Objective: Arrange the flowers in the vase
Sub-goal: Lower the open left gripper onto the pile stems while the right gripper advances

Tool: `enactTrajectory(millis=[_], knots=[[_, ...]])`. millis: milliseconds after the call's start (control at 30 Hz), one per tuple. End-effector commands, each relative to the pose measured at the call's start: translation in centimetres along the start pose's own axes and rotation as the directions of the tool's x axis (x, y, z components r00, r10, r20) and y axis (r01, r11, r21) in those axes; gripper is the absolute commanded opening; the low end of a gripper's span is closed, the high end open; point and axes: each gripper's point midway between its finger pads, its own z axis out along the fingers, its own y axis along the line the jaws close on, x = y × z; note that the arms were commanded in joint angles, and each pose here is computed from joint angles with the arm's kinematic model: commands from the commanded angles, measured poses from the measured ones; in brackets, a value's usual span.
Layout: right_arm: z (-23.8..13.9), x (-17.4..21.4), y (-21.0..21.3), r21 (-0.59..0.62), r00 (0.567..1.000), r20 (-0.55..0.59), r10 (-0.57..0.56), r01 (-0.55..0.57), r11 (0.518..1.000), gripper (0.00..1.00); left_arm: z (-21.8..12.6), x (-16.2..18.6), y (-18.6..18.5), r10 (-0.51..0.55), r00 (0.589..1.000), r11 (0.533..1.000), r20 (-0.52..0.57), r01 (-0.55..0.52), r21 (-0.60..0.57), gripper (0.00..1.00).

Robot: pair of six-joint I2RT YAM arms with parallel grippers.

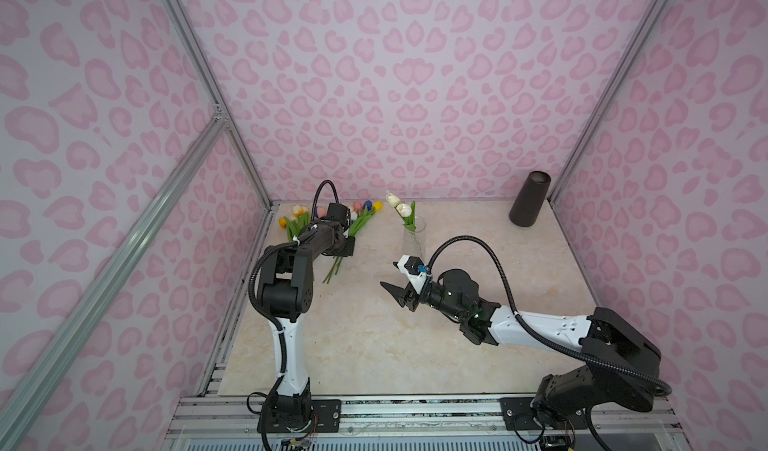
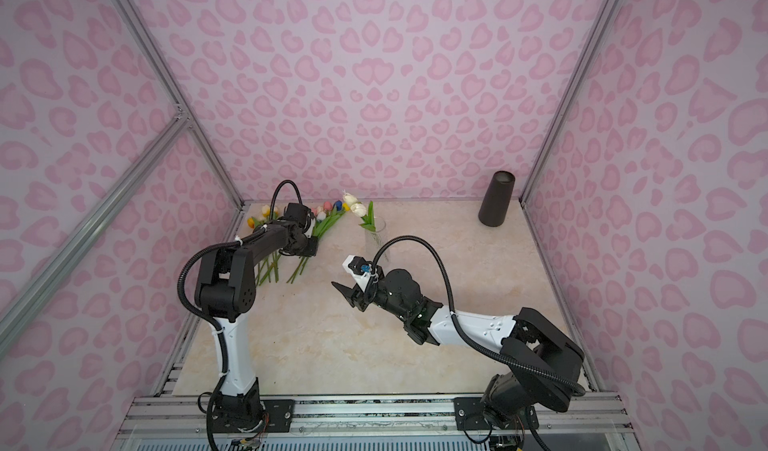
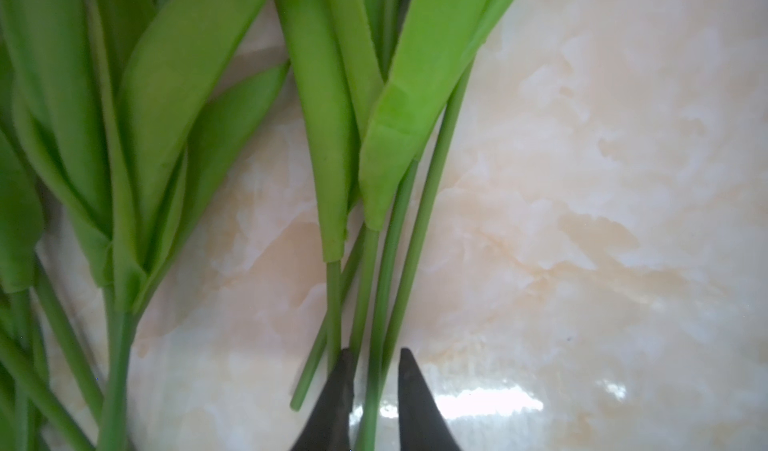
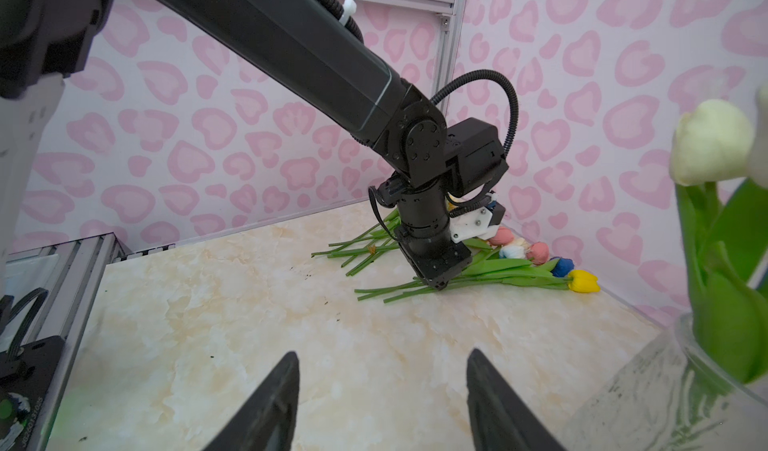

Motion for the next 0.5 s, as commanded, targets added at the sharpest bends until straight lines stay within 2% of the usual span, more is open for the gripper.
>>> enactTrajectory(millis=[0, 233, 300, 467], knots=[[-0.5, -0.9, -0.1, 0.02, 0.999, 0.047, -0.021, 0.02, 1.0, 0.64, 0.1, 0.5, -0.1, 0.013, 1.0, 1.0, -0.024, -0.012, 0.009, 0.16], [-0.9, -0.6, 0.0, 0.028, 0.998, 0.047, -0.037, 0.036, 0.999, 0.66, -1.0, 0.4, 0.0, 0.003, 1.0, 1.0, -0.013, -0.003, 0.009, 0.06], [-0.9, -0.6, 0.1, 0.024, 0.998, 0.046, -0.046, 0.044, 0.999, 0.67, -2.0, 0.1, 0.0, -0.003, 1.0, 1.0, 0.008, 0.003, 0.01, 0.03], [-1.0, -0.7, 0.2, 0.03, 0.997, 0.057, -0.048, 0.047, 0.998, 0.7, -5.5, -0.9, 0.1, -0.033, 0.997, 0.999, 0.072, 0.032, 0.02, 0.03]])
